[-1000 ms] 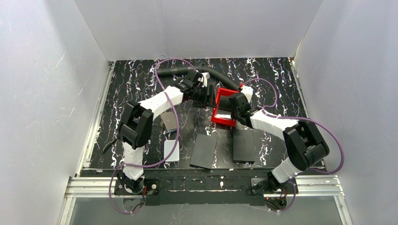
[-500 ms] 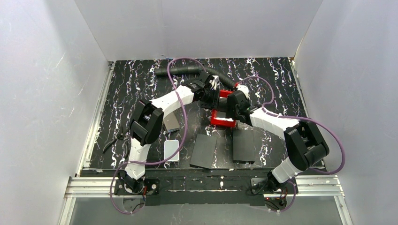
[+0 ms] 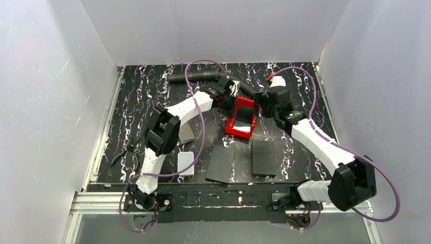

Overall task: Put the credit cards into the card holder
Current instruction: Pick up the credit card from the storage box.

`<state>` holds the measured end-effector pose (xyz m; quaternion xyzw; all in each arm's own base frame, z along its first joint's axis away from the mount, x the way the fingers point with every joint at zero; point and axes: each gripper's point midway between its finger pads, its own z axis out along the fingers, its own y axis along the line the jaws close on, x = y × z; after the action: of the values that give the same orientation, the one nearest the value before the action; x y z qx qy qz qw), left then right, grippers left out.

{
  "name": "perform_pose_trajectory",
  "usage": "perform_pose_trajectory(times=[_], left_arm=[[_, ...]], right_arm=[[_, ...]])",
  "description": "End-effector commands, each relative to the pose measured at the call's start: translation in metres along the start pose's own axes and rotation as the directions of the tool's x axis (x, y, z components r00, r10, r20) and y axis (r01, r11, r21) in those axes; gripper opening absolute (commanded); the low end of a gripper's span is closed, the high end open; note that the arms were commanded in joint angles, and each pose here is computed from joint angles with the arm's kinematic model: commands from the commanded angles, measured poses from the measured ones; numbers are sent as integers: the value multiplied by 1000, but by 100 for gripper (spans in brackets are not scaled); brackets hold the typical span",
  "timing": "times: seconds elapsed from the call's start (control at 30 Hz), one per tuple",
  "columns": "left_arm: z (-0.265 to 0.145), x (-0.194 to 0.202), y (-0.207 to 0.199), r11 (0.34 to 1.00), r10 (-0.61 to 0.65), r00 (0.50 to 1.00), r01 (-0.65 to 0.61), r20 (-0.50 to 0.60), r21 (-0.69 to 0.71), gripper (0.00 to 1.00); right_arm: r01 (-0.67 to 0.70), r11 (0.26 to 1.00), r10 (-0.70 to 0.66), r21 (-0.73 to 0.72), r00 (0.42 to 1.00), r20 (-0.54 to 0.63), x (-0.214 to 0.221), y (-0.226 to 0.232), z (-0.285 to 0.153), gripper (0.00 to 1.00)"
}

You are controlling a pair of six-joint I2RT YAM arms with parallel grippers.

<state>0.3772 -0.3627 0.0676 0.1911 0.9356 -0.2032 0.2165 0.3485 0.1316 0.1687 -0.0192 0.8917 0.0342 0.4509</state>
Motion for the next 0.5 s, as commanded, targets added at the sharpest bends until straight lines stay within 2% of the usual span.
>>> perform_pose_trajectory(times=[0.0,0.03,0.07,0.2,0.33,0.47], left_arm=[[-4,-8,1,997,72,997,-72,3,-14,11],[-6,-9,2,997,78,997,-78,6,-25,1],[-8,-11,4,996,83,996,-83,14,-36,0],[-17,-24,7,991,123,988,-118,88,-61,0],[-35,-40,6,986,160,962,-147,219,-77,0],[-54,-53,11,981,187,913,-156,362,-113,0]], right_arm=[[176,970,-154,-169,979,136,-13,21,-4,99],[215,956,-183,-200,969,165,-15,26,-7,97],[237,946,-197,-220,962,188,-20,30,-11,96],[301,916,-257,-264,948,190,-24,40,-9,91],[287,868,-281,-405,957,74,-8,65,-2,74],[242,823,-279,-515,960,5,3,86,-4,63]])
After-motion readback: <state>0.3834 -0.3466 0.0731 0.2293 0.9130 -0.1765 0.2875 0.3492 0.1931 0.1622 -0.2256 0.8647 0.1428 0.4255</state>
